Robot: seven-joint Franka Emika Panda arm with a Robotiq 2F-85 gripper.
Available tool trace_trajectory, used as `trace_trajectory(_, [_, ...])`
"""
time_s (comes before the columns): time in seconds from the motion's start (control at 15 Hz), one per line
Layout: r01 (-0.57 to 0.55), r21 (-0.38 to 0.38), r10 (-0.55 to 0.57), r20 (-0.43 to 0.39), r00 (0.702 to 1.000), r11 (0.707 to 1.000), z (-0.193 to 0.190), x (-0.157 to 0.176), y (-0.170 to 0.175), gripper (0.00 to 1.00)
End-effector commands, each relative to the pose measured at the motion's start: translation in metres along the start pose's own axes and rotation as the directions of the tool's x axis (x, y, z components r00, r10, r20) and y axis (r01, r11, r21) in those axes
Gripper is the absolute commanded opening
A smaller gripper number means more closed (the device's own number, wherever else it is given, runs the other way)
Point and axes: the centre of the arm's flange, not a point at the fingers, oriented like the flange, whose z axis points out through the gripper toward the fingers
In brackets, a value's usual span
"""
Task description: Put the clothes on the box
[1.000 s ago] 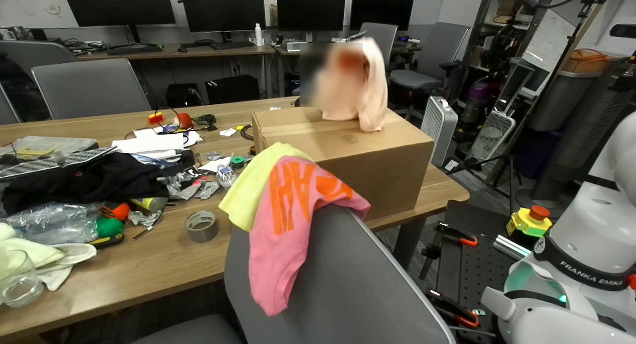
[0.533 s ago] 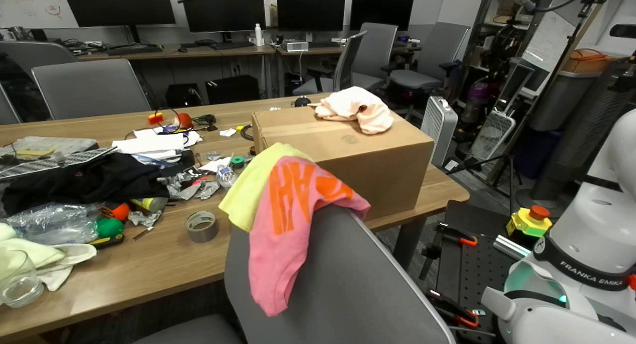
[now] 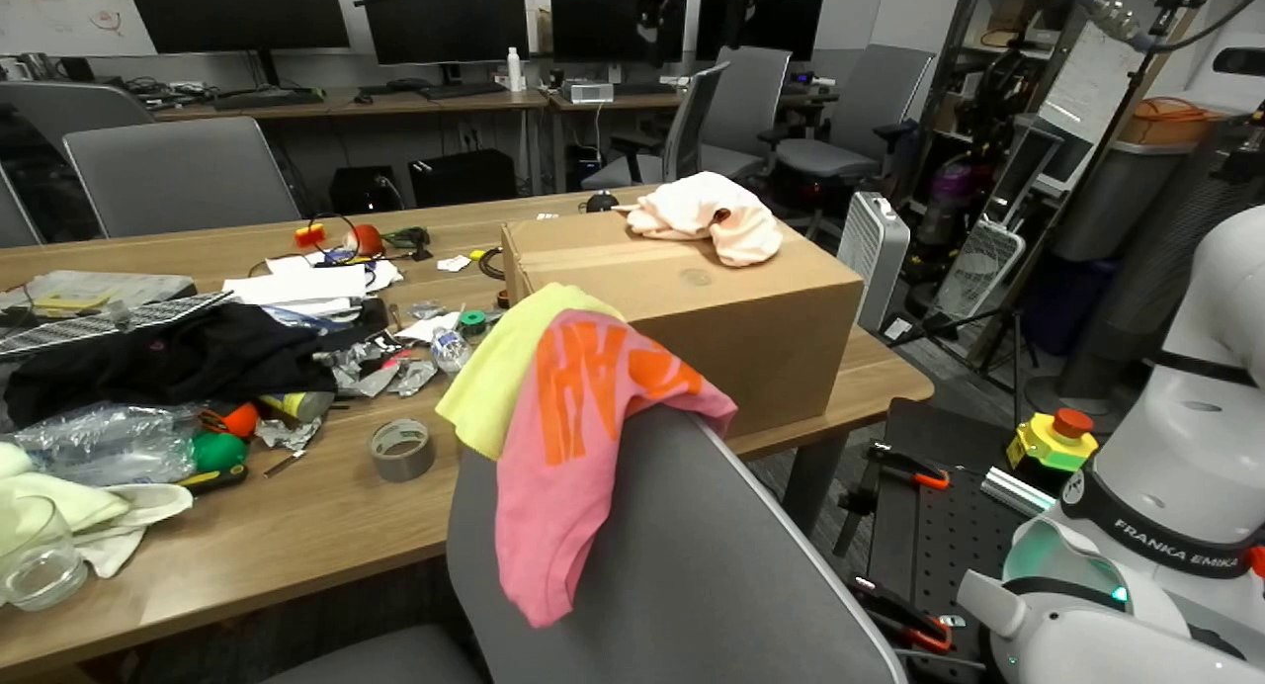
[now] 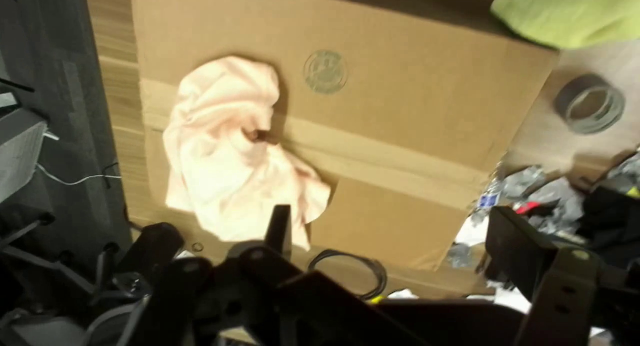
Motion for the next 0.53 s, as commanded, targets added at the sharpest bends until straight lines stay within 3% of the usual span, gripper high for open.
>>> trace_trajectory(0.0, [0.16, 0.111, -0.166, 0.042, 0.985, 0.981, -0.003, -0.055, -0.005, 1.0])
trace_trajectory(0.27, [0.341, 0.196, -0.362, 0.08, 0.929, 0.919, 0.009, -0.097, -0.034, 1.0])
trace_trajectory(0.47, [0.476, 0.24, -0.509, 0.102, 0.855, 0.846, 0.02, -0.124, -0.065, 1.0])
